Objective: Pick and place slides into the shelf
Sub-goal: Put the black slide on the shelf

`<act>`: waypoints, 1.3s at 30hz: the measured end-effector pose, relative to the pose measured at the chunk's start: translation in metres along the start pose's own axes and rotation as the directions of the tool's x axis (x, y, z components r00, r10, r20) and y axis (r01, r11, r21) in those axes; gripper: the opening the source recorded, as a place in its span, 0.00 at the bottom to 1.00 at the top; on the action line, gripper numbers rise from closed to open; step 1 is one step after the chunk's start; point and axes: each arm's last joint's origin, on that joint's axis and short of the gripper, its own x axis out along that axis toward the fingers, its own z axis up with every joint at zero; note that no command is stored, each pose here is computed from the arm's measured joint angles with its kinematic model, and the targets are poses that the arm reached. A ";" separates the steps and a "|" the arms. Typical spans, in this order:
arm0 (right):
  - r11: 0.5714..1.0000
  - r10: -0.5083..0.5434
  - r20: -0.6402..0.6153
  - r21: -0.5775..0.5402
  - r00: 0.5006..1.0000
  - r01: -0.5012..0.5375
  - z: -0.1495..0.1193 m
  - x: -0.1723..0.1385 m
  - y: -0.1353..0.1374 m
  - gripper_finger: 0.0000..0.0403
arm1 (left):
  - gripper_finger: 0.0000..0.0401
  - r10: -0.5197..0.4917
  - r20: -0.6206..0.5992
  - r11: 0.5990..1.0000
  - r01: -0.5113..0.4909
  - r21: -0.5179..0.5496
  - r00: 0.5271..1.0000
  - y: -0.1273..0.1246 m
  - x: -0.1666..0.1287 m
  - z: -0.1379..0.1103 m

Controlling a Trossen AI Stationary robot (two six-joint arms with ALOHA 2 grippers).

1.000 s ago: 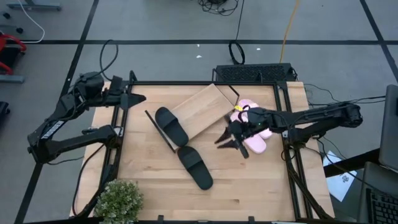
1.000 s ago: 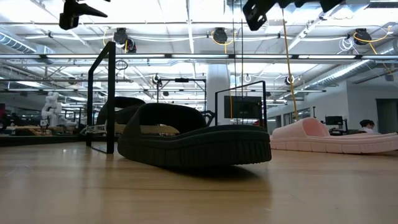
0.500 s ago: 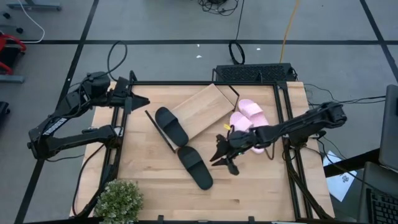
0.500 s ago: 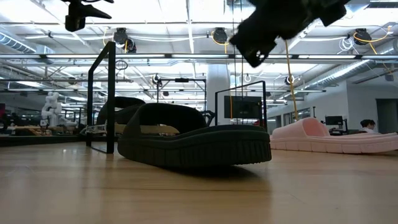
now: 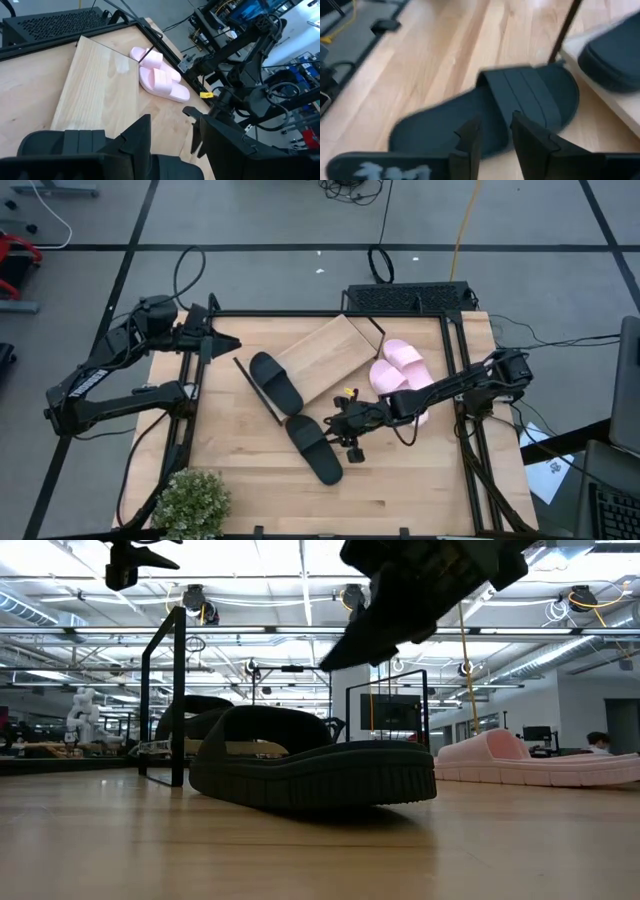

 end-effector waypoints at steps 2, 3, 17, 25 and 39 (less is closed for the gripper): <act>1.000 -0.006 -0.020 0.016 1.000 0.006 -0.002 0.000 -0.002 0.28 | 0.41 0.000 0.001 1.000 0.000 0.005 1.000 0.000 0.000 0.000; 1.000 -0.008 -0.028 0.022 1.000 0.008 -0.002 -0.001 -0.002 0.31 | 0.41 0.000 0.001 1.000 0.000 0.005 1.000 0.000 0.000 0.000; 0.996 -0.062 -0.044 0.057 0.997 0.064 -0.004 -0.001 -0.006 0.45 | 0.41 0.021 0.011 1.000 -0.021 0.010 1.000 0.001 0.001 0.001; 0.994 -0.013 -0.056 0.112 0.998 0.019 -0.006 0.000 0.005 0.45 | 0.41 0.022 0.012 1.000 -0.022 0.015 1.000 0.001 0.001 0.001; 0.992 -0.010 -0.036 0.127 0.999 0.014 -0.009 0.030 -0.007 0.45 | 0.41 0.017 0.009 0.999 -0.017 0.031 1.000 0.001 0.001 0.001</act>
